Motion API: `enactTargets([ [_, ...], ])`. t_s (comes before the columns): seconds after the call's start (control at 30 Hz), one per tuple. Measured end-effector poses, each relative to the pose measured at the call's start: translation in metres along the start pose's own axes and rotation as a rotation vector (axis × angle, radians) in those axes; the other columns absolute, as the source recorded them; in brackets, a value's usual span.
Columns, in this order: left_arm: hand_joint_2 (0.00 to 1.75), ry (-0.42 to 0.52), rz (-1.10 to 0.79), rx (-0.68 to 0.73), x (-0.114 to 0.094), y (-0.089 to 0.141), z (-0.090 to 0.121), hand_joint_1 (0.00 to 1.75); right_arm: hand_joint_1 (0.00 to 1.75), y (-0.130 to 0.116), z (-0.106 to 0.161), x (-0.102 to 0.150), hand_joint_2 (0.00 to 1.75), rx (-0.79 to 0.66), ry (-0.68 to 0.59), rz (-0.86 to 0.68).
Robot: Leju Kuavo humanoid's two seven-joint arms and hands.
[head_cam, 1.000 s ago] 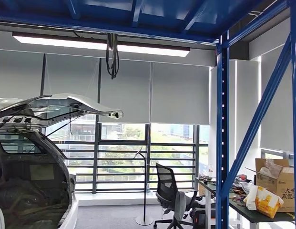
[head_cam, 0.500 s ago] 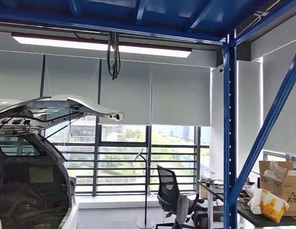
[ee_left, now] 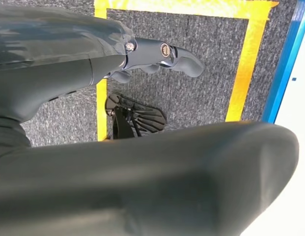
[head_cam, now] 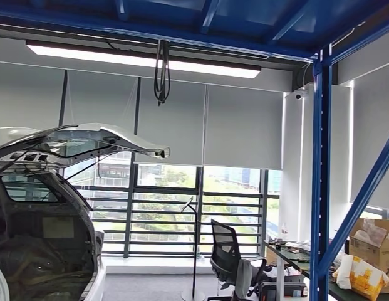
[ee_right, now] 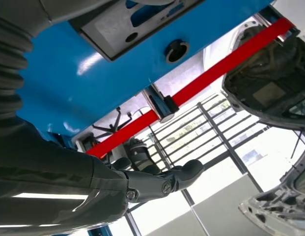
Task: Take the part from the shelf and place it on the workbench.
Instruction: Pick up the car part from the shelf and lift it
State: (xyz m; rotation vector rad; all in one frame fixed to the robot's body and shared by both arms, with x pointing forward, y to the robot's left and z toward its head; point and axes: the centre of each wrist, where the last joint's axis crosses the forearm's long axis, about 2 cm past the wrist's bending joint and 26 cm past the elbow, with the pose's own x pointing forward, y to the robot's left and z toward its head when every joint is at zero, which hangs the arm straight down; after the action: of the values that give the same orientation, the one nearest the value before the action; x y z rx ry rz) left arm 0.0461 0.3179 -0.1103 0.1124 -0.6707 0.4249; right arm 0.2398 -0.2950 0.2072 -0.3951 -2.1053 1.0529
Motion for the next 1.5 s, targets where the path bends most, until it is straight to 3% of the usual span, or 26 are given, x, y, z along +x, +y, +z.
enactTargets([
  [0.47, 0.00, 0.011, 0.002, -0.016, -0.003, -0.006, 0.001, 0.00, 0.00, -0.014, 0.033, -0.017, 1.75, 0.263, 0.073, 0.088],
  [0.67, 0.00, 0.013, -0.004, -0.031, -0.003, -0.009, 0.002, 0.00, 0.00, -0.012, 0.036, -0.020, 1.75, 0.305, 0.109, 0.217],
  [0.87, 0.00, 0.003, -0.002, -0.055, -0.004, -0.015, 0.002, 0.00, 0.00, 0.001, 0.031, -0.018, 1.75, 0.264, 0.129, 0.454],
  [1.07, 0.00, 0.019, 0.005, -0.110, -0.009, -0.035, 0.006, 0.00, 0.00, 0.024, 0.017, -0.004, 1.75, 0.176, 0.125, 0.707],
  [1.5, 0.00, 0.057, 0.013, -0.145, -0.015, -0.053, 0.011, 0.00, 0.00, 0.050, 0.003, 0.010, 1.75, 0.158, 0.130, 0.683],
])
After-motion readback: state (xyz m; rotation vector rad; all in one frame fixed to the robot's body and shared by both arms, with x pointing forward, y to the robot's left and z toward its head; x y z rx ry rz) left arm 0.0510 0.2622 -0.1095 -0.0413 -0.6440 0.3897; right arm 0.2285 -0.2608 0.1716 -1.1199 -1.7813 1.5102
